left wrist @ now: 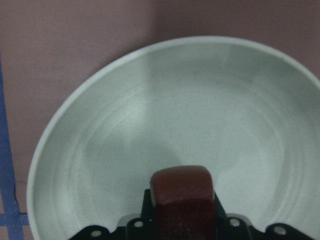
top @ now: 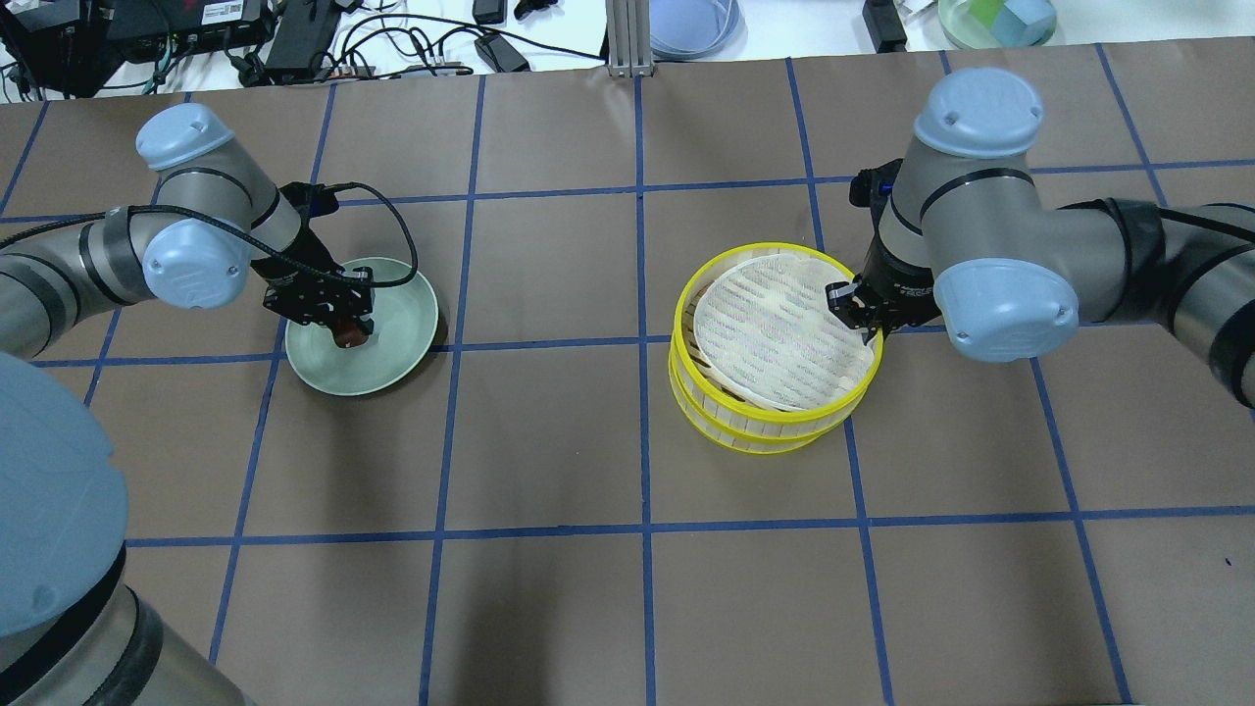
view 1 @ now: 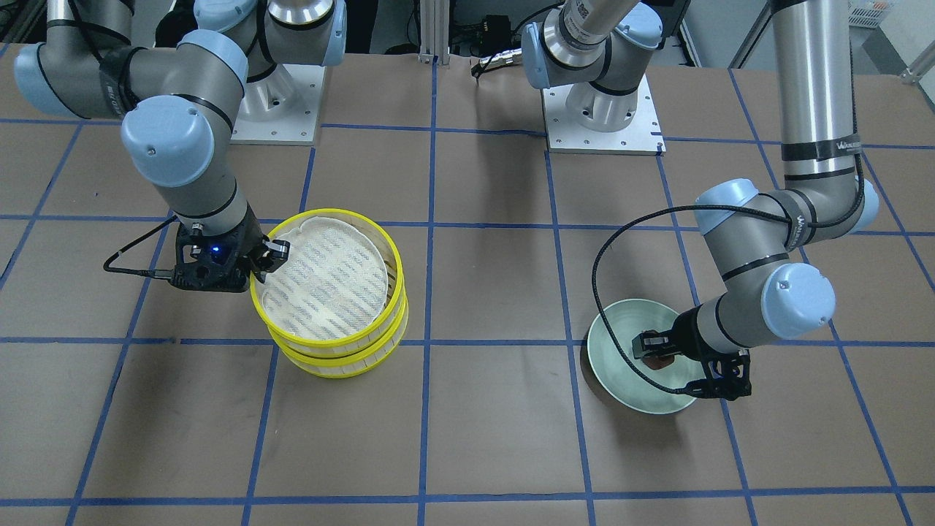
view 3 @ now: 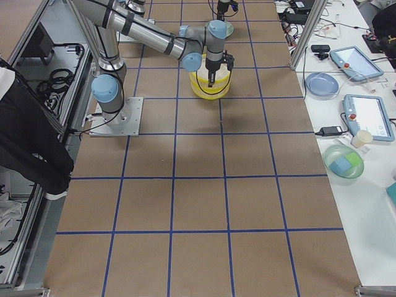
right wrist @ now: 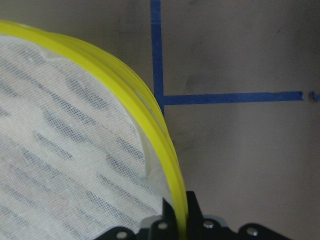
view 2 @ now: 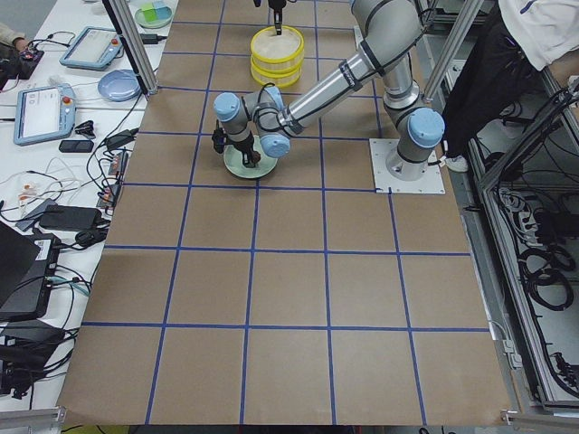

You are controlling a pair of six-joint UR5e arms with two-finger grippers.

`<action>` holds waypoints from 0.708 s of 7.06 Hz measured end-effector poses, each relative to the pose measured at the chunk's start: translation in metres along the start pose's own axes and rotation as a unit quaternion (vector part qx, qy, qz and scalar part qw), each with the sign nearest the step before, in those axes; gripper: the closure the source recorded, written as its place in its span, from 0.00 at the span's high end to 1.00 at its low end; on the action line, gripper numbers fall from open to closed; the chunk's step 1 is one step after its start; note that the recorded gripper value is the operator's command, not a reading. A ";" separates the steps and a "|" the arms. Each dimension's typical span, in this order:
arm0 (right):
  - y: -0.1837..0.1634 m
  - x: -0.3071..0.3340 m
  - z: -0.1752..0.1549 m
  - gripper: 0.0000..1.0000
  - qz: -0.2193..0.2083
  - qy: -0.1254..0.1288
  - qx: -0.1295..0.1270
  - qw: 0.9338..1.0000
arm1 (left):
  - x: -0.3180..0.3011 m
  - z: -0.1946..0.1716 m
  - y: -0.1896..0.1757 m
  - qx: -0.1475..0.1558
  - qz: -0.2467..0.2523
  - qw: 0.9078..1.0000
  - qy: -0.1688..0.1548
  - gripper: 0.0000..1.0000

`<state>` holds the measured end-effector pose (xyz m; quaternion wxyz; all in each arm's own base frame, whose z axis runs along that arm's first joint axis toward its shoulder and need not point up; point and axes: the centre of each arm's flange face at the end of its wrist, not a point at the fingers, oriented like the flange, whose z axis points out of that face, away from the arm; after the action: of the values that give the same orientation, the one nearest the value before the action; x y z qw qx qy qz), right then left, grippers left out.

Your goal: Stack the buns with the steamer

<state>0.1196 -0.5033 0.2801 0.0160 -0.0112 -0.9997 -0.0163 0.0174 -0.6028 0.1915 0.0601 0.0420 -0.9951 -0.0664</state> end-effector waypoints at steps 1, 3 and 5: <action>-0.001 0.000 0.001 0.00 0.000 0.000 0.000 1.000 | 0.003 -0.010 0.001 0.007 0.004 1.000 -0.004 0.00; -0.002 -0.001 -0.001 0.00 0.000 -0.003 0.004 1.000 | 0.026 -0.047 0.008 0.019 0.017 1.000 -0.012 0.00; -0.003 -0.001 -0.002 0.00 -0.002 -0.006 0.011 1.000 | 0.080 -0.117 0.024 0.026 0.018 0.999 -0.018 0.00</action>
<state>0.1207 -0.5066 0.2823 0.0105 -0.0094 -0.9999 -0.0051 -0.0490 -0.6014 0.3187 0.0418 0.0240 -0.9980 -0.0407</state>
